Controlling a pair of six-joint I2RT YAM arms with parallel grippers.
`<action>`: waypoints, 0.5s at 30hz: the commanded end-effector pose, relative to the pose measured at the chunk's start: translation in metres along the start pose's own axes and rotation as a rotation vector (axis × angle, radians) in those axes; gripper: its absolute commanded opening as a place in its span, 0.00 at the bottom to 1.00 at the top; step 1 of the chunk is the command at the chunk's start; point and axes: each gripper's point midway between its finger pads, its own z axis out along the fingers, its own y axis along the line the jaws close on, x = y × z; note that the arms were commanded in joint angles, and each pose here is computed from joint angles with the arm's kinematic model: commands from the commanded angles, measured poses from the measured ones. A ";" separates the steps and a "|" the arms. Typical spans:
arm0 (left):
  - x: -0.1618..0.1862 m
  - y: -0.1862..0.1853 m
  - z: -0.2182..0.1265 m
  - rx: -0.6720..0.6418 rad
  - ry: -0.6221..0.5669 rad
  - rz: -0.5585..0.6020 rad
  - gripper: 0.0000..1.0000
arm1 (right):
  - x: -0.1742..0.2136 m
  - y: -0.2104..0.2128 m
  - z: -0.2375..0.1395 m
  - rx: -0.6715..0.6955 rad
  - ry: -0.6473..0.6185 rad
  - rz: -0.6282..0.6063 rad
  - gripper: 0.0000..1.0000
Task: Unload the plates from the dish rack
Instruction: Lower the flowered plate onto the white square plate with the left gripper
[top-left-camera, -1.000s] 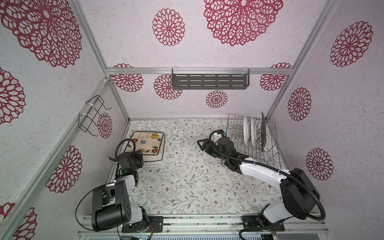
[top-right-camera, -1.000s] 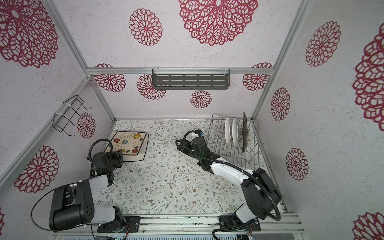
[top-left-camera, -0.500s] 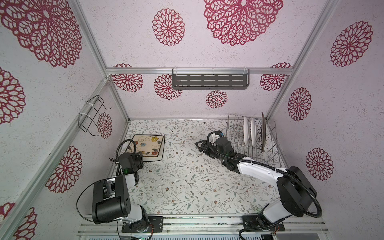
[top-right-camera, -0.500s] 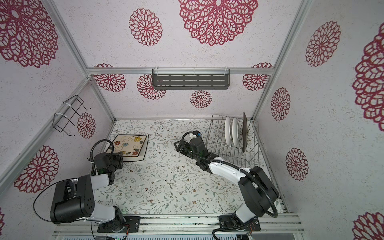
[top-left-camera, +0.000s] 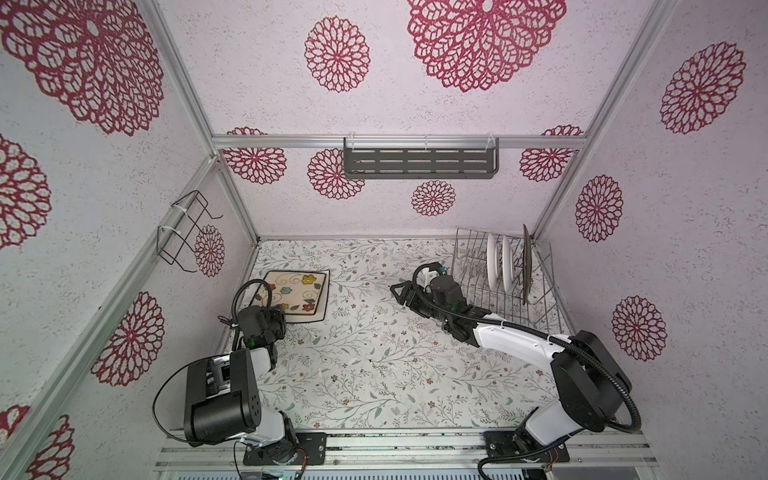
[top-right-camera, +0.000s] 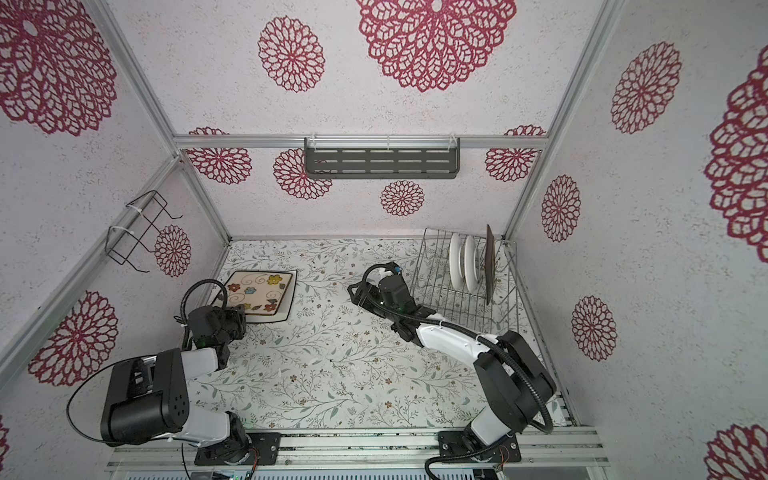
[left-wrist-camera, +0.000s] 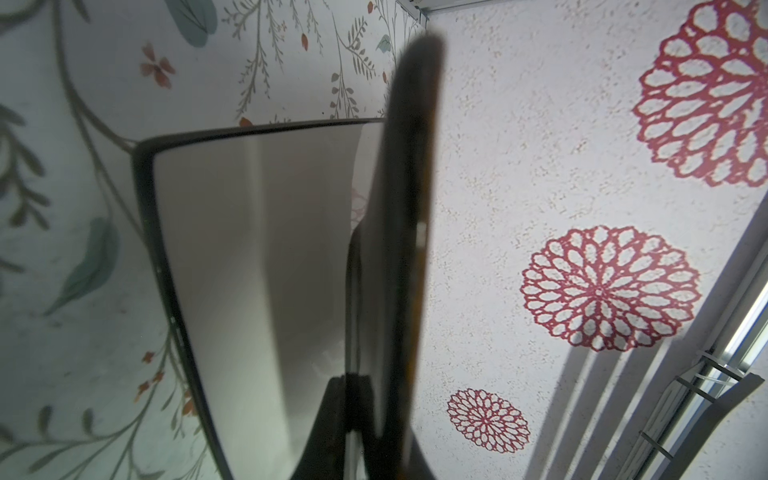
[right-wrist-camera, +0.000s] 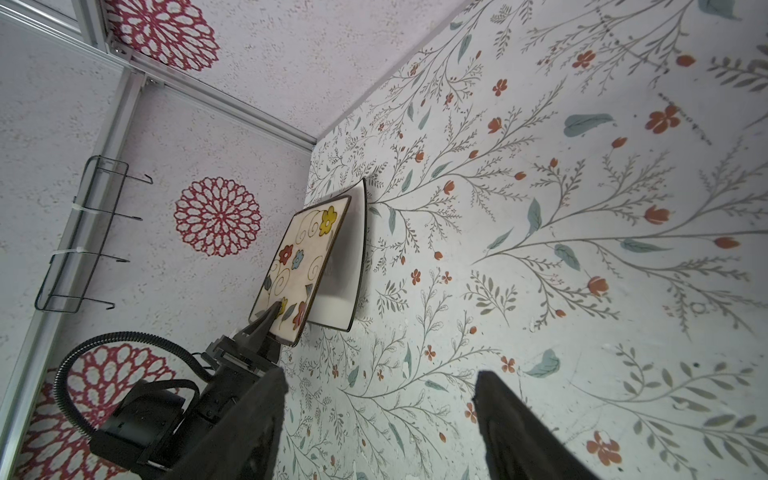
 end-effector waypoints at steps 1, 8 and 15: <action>-0.010 -0.073 -0.007 0.256 -0.028 0.055 0.00 | 0.000 0.011 0.001 -0.042 0.002 -0.003 0.74; -0.010 -0.070 -0.004 0.245 -0.024 0.055 0.00 | 0.001 0.012 0.003 -0.051 0.008 0.003 0.74; -0.010 -0.065 -0.002 0.226 -0.020 0.049 0.00 | 0.002 0.009 0.003 -0.045 0.010 0.005 0.74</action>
